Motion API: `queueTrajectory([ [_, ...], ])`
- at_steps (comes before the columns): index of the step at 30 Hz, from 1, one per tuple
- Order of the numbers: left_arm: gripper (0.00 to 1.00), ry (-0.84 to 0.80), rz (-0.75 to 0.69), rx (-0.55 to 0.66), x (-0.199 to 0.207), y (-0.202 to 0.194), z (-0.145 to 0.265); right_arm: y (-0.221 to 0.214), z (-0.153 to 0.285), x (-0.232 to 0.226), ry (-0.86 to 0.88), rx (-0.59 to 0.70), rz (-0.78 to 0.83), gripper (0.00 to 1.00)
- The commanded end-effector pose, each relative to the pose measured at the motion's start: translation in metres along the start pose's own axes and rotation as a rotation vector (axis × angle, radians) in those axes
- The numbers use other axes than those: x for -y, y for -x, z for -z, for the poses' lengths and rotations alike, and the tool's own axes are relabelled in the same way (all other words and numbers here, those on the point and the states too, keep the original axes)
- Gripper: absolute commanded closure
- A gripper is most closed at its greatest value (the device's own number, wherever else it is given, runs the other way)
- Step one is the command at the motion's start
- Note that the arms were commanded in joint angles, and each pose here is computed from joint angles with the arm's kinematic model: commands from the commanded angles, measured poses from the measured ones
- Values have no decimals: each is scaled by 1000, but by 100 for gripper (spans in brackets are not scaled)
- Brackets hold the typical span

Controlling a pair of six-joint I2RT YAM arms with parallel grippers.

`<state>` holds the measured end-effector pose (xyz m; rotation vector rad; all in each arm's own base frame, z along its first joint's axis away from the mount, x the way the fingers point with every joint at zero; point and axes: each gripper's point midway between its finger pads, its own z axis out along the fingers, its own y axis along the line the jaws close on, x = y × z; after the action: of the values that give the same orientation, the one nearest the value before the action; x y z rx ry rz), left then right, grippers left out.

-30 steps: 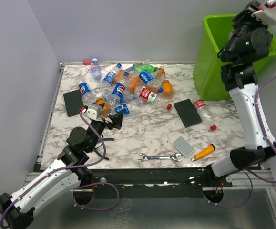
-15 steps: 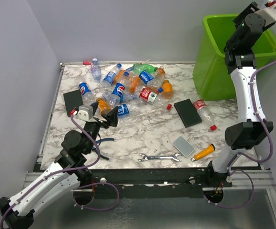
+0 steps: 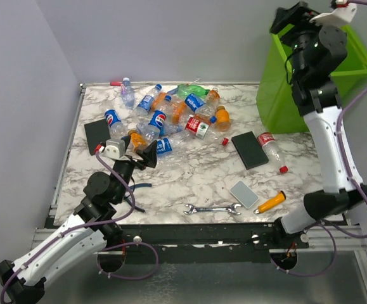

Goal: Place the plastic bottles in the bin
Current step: Pick up the plastic bottle at the center of the board.

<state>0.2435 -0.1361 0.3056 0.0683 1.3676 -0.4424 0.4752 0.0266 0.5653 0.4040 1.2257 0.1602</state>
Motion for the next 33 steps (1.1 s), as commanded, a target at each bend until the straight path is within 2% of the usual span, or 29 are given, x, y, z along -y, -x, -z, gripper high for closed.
queueTrajectory([
  [1,1,79,-15,-33,-13,-13,-2,4,95,-109,419,-76,-35,21],
  [6,1,168,-64,-110,-27,-30,-5,-97,180,-141,632,-350,-95,22],
  [11,1,238,-145,-255,-34,-56,-12,-200,242,-112,654,-622,-121,23],
  [14,1,249,-59,-336,-26,-77,-14,-257,271,-80,603,-769,-80,23],
  [16,1,263,54,-382,-20,-94,-12,-290,289,-58,554,-863,-51,23],
  [20,1,321,300,-441,-13,-130,-1,-324,314,-30,494,-954,-52,23],
  [25,1,422,554,-457,-14,-160,14,-347,335,-25,564,-986,-72,23],
  [33,1,612,790,-394,-28,-183,15,-371,338,-44,631,-1061,-105,25],
])
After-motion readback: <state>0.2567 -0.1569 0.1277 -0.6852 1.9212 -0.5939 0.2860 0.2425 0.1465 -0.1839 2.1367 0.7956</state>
